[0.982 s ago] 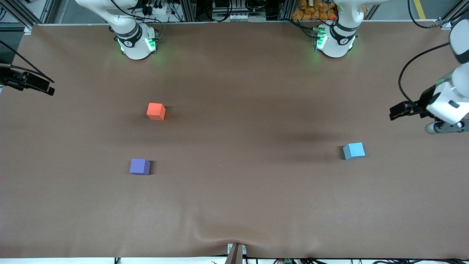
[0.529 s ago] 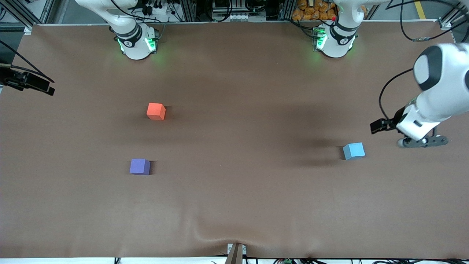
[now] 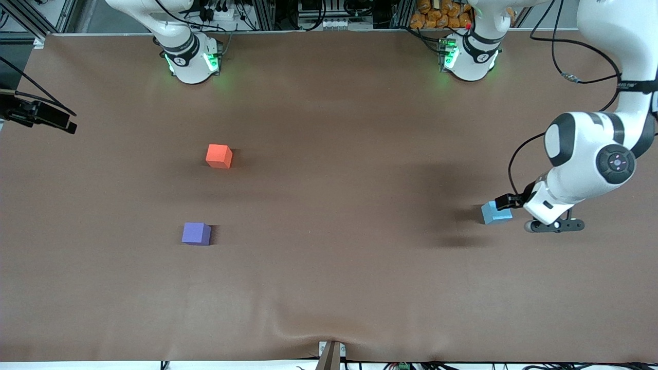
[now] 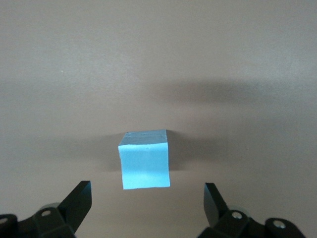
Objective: Place blue block between orange and purple blocks
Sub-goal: 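Reach the left gripper down over the light blue cube, then close the left gripper on the light blue cube and lift it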
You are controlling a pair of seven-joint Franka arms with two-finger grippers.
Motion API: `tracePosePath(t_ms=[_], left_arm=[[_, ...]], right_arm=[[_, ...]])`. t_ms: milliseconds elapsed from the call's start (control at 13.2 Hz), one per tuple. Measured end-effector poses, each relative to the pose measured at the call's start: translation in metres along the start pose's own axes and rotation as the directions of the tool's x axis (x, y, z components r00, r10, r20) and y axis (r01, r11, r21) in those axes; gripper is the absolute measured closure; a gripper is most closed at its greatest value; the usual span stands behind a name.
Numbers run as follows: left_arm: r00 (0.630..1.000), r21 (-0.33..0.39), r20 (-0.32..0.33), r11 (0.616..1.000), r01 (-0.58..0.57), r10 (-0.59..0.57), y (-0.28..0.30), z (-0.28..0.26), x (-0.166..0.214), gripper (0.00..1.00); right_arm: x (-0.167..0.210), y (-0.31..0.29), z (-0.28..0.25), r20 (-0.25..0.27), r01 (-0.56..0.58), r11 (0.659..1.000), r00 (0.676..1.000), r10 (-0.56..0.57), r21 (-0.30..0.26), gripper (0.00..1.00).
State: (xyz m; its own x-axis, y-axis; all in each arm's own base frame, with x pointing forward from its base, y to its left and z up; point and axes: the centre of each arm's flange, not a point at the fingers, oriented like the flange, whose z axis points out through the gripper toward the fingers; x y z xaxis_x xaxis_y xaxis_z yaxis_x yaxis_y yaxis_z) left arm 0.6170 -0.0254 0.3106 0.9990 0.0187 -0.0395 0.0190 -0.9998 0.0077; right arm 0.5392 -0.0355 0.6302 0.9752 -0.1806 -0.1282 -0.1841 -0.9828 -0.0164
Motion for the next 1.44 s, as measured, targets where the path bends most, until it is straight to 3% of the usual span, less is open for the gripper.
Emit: tracePosePath(t_ms=[680, 1435], left_arm=[[1.000, -0.015, -0.006, 1.000, -0.001, 0.000, 0.001, 0.079, -0.005, 0.00], [1.000, -0.014, 0.004, 1.000, 0.006, -0.006, -0.003, 0.086, -0.006, 0.00]], right_arm=[[0.000, -0.001, 0.000, 0.000, 0.002, 1.000, 1.000, -0.002, 0.000, 0.00], [0.000, -0.001, 0.000, 0.000, 0.003, 1.000, 1.000, -0.003, 0.000, 0.00]])
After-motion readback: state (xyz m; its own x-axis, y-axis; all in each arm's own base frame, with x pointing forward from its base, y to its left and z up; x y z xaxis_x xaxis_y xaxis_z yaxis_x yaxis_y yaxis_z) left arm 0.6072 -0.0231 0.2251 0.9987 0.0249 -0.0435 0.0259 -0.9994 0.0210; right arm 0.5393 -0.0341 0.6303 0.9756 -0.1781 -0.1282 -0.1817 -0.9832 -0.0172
